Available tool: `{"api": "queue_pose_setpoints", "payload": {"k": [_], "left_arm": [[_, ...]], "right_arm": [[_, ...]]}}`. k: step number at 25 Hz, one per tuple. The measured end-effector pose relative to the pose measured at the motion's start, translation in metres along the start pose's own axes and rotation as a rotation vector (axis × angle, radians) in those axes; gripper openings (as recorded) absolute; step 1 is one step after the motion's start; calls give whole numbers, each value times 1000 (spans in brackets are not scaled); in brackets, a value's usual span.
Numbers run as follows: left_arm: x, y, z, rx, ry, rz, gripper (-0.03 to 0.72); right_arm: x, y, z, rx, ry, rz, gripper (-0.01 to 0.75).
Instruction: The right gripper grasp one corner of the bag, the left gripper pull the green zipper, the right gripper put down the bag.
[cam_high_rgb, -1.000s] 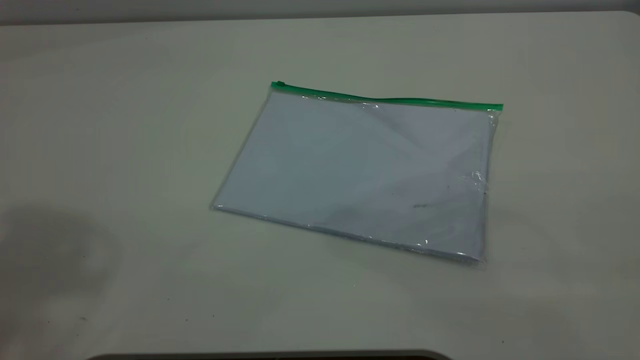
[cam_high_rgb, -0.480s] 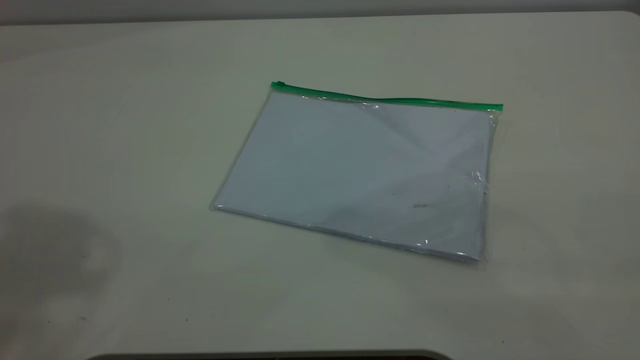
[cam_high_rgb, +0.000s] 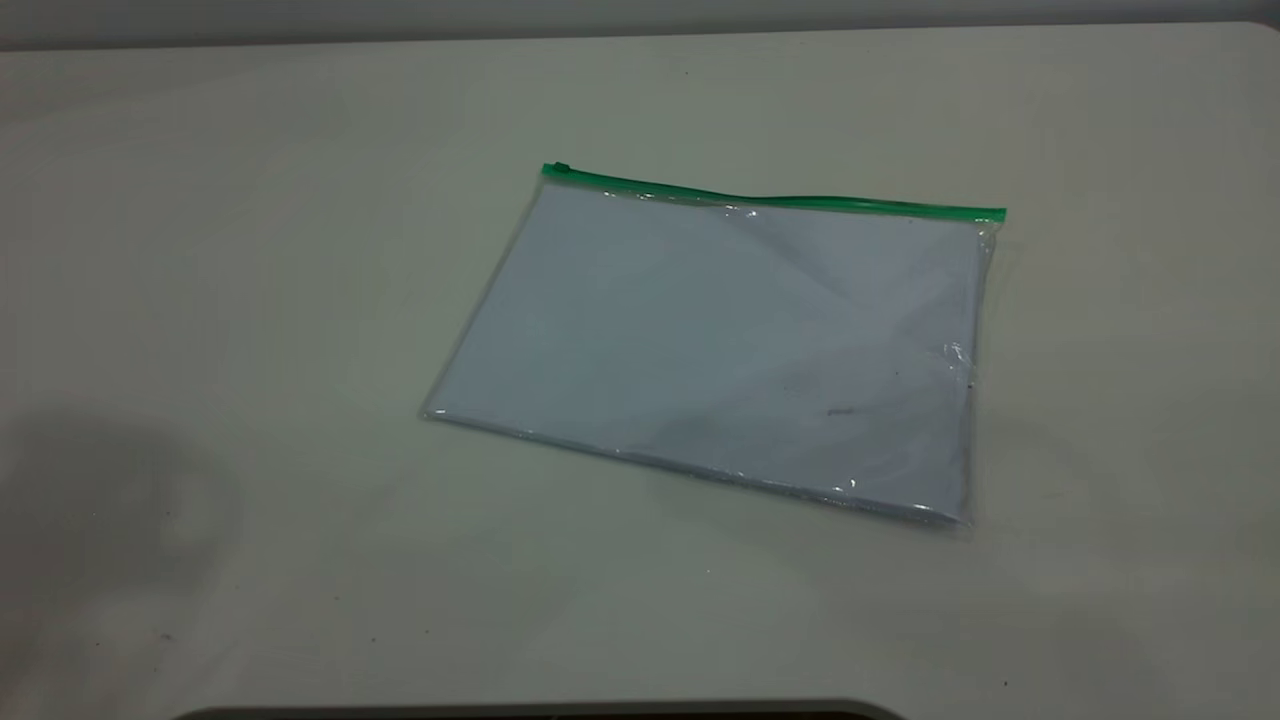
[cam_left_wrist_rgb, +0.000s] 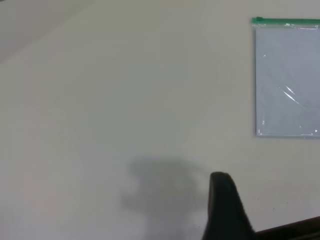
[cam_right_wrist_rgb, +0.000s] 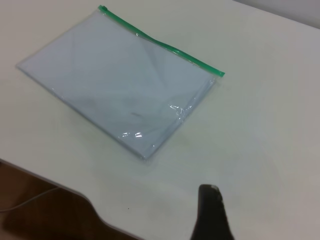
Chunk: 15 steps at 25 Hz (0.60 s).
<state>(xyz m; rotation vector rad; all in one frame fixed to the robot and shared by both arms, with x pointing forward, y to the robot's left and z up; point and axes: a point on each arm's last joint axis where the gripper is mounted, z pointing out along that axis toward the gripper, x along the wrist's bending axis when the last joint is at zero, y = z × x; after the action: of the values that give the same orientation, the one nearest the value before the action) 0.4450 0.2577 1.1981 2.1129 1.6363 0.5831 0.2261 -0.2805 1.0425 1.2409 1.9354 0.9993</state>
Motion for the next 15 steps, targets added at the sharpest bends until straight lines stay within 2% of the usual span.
{"api": "queue_pose_setpoints", "payload": {"k": [15], "left_arm": [[0, 0, 0, 0, 0, 0, 523]], "right_arm": [[0, 0, 1, 4, -32, 20, 574]]}}
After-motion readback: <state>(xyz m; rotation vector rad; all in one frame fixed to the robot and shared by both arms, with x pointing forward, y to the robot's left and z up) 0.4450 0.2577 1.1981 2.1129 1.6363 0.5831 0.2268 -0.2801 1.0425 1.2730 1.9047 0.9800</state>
